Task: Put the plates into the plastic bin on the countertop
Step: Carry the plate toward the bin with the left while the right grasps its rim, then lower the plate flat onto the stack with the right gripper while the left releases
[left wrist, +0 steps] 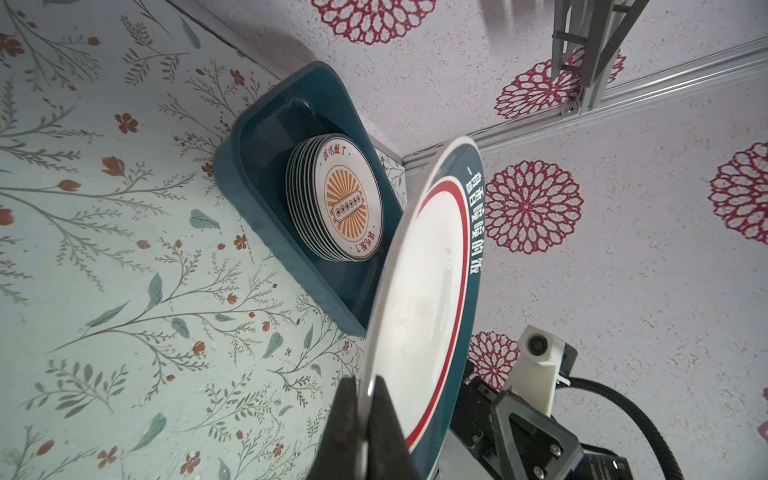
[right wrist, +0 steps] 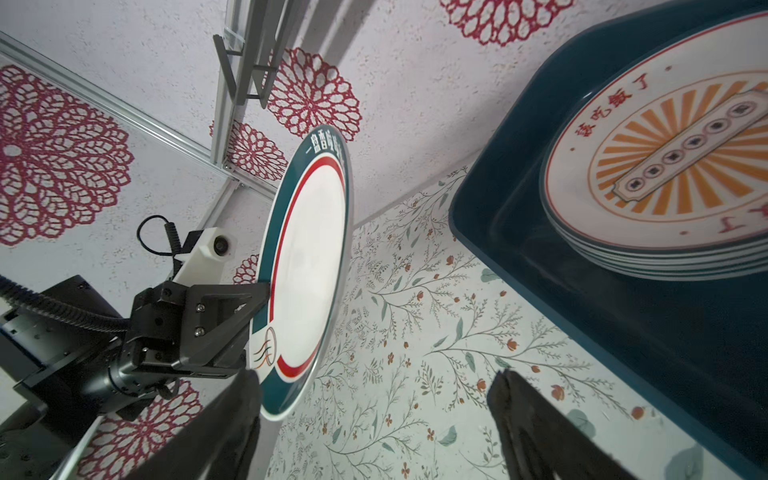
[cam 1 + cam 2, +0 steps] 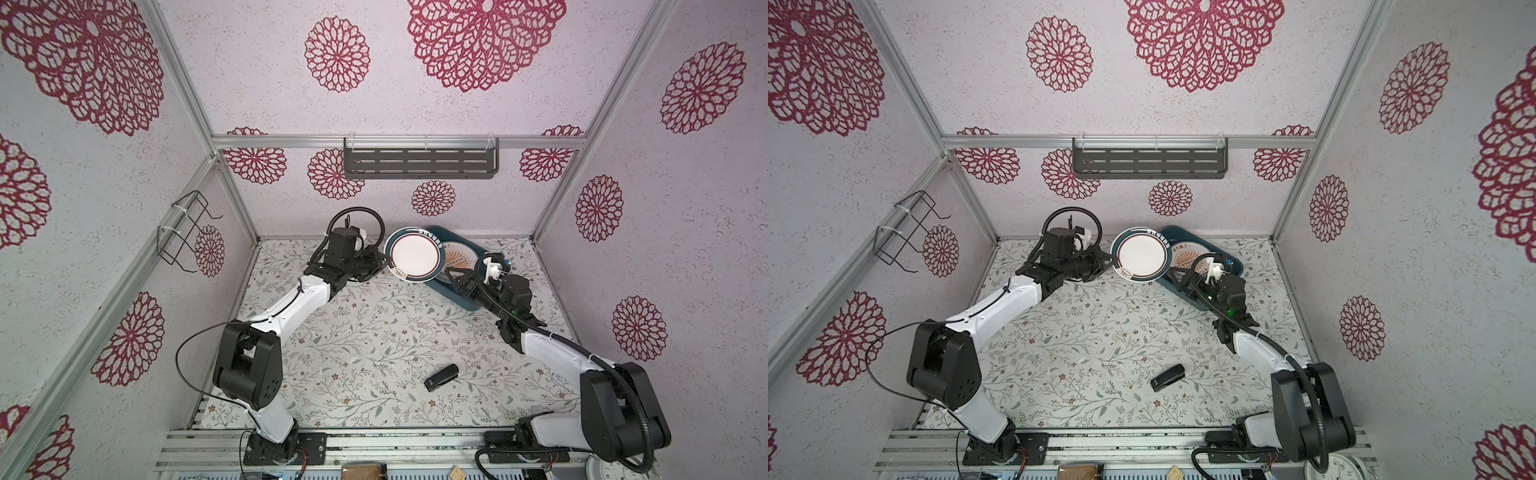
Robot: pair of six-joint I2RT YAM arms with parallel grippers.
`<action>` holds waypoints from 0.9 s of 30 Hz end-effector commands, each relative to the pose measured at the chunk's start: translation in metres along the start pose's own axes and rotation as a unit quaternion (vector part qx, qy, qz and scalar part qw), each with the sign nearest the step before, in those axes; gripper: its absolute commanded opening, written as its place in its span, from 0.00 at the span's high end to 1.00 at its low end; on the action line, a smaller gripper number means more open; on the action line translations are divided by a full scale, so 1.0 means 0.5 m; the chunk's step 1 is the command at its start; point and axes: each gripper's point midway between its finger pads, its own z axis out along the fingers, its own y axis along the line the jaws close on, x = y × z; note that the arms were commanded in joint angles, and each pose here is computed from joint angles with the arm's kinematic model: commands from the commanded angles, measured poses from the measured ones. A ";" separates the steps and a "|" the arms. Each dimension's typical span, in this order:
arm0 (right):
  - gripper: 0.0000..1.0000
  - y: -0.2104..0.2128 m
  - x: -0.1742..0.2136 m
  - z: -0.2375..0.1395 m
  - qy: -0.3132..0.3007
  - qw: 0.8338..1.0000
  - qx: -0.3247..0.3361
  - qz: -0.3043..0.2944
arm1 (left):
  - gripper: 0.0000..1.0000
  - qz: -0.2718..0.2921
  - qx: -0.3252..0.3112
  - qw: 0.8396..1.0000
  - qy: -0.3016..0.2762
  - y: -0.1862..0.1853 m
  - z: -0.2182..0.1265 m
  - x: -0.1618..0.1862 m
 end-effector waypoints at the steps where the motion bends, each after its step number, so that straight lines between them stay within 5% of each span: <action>1: 0.12 0.084 -0.041 0.007 -0.014 0.996 -0.082 -0.008 | 1.00 0.032 0.039 0.999 0.003 -0.050 0.006 -0.002; 9: 0.29 0.078 -0.035 0.034 0.000 0.997 -0.082 0.003 | 1.00 0.037 0.046 0.998 0.013 -0.052 0.009 0.013; 18: 0.76 0.055 -0.023 0.062 0.021 0.998 -0.058 0.024 | 0.99 0.063 0.062 0.996 0.021 -0.074 -0.001 0.023; 24: 0.99 0.041 -0.022 0.068 0.020 0.998 -0.044 0.038 | 0.79 0.082 0.063 0.994 0.015 -0.081 -0.005 0.018; 27: 1.00 0.034 -0.022 0.070 0.020 0.998 -0.032 0.041 | 0.61 0.096 0.066 0.993 0.013 -0.083 -0.004 0.017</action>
